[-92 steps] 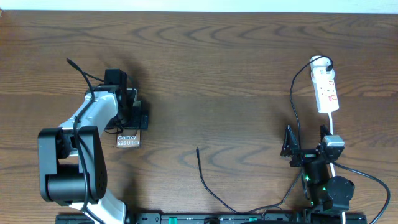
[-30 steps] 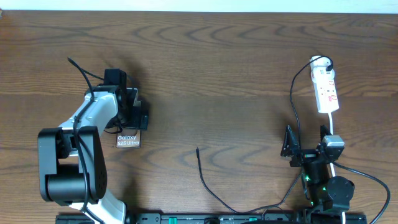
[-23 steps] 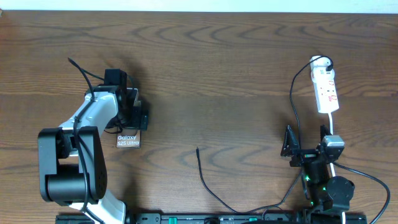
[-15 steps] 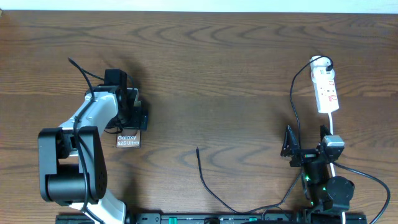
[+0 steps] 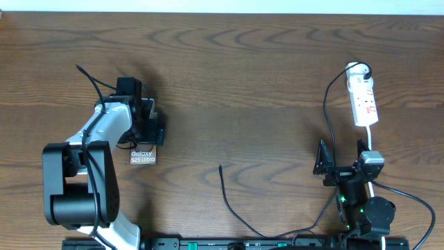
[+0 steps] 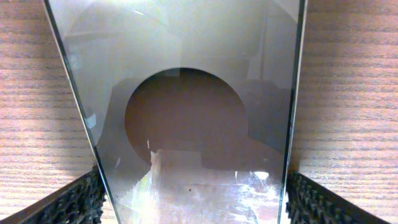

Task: Plug charger to phone and switch on socket
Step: 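Lower the left gripper and close it on the phone's sides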

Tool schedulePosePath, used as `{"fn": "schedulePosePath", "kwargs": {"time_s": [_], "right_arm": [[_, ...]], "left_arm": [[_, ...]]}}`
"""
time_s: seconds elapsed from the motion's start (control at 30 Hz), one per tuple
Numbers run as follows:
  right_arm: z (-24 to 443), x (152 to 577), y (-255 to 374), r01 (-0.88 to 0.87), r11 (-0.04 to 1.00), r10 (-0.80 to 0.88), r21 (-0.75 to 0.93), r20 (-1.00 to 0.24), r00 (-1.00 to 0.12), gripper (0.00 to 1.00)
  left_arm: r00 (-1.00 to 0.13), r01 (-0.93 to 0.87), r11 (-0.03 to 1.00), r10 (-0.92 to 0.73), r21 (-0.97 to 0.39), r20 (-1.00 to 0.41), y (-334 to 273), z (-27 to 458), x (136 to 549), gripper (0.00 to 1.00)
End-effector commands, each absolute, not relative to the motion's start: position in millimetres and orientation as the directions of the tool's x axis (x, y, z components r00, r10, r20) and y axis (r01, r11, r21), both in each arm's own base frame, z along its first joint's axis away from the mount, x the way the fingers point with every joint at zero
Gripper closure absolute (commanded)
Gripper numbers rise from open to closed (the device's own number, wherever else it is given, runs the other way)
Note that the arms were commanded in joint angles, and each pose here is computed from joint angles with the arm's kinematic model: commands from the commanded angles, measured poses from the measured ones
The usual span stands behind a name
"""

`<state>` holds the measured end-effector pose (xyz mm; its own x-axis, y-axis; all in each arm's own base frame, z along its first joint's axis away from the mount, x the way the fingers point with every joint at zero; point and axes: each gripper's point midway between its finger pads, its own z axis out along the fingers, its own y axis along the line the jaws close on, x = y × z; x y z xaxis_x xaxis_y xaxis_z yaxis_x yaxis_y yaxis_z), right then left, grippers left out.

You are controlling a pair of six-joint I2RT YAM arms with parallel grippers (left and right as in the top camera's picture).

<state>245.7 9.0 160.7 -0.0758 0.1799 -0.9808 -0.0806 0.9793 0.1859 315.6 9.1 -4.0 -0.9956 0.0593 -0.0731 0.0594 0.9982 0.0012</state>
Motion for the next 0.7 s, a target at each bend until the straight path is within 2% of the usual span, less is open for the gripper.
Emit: {"fn": "schedulePosePath", "kwargs": {"time_s": [0.0,0.67], "right_arm": [[160.2,245.3,10.9,-0.087,0.978,0.182,0.188,-0.98,-0.077,0.01],[160.2,245.3,10.9,-0.087,0.978,0.182,0.188,-0.98,-0.077,0.01]], "left_arm": [[-0.998,0.057,0.998,0.057,0.015,-0.04,12.8,-9.6,303.6,0.13],[-0.997,0.058,0.998,0.057,-0.01,-0.042,8.6,-9.7,303.5,0.13]]}}
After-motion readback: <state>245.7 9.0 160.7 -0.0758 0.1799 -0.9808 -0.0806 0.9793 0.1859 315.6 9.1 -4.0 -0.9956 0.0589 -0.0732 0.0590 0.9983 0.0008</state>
